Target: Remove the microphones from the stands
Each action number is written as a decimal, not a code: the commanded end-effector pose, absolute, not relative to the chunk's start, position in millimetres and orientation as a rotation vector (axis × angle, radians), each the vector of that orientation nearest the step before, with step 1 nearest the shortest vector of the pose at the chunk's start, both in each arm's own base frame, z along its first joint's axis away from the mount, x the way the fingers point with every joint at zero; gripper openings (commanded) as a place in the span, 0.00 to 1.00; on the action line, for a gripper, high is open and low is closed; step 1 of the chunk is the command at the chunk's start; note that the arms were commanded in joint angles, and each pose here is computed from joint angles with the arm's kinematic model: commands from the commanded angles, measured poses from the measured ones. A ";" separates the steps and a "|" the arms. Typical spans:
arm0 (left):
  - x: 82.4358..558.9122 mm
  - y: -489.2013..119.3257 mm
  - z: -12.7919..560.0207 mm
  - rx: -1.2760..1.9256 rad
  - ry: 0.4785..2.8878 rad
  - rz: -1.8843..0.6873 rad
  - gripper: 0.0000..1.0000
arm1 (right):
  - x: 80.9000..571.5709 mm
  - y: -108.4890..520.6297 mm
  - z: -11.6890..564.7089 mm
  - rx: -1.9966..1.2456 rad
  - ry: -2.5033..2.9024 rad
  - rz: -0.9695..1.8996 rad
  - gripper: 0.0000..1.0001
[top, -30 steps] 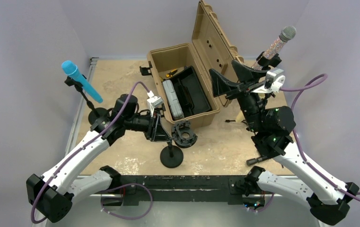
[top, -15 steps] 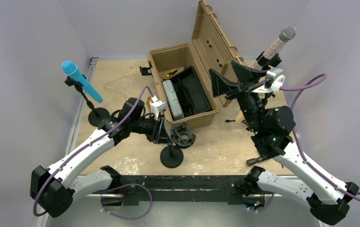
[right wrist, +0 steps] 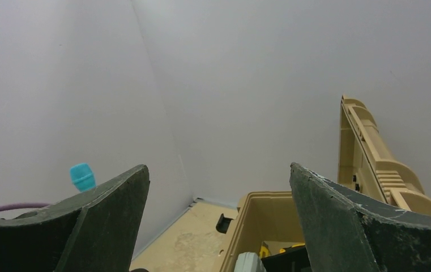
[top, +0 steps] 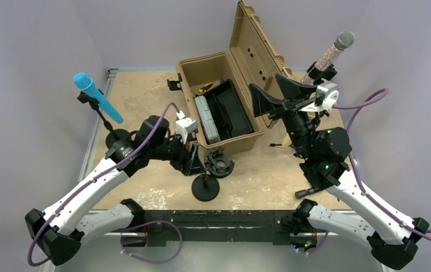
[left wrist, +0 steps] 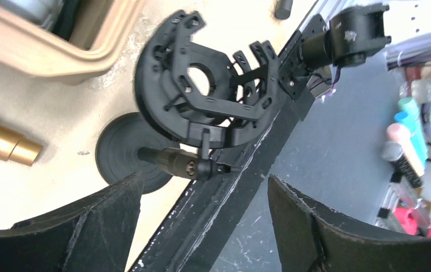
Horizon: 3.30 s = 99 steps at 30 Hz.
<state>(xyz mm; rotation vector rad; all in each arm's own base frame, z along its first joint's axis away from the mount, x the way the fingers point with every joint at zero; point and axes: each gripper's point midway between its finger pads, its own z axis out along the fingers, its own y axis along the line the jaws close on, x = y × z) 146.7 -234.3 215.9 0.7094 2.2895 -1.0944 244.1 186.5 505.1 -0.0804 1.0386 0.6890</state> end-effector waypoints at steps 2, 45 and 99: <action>145.0 -238.8 221.0 0.843 2.202 -0.884 0.79 | 238.3 185.6 515.2 -0.071 0.991 0.722 0.92; 179.2 -284.7 210.7 0.870 2.098 -0.512 0.20 | 236.5 184.8 509.8 -0.071 0.996 0.730 0.92; 300.5 104.7 429.4 -0.830 1.489 0.568 0.96 | 241.0 199.1 511.6 -0.142 0.974 0.707 0.93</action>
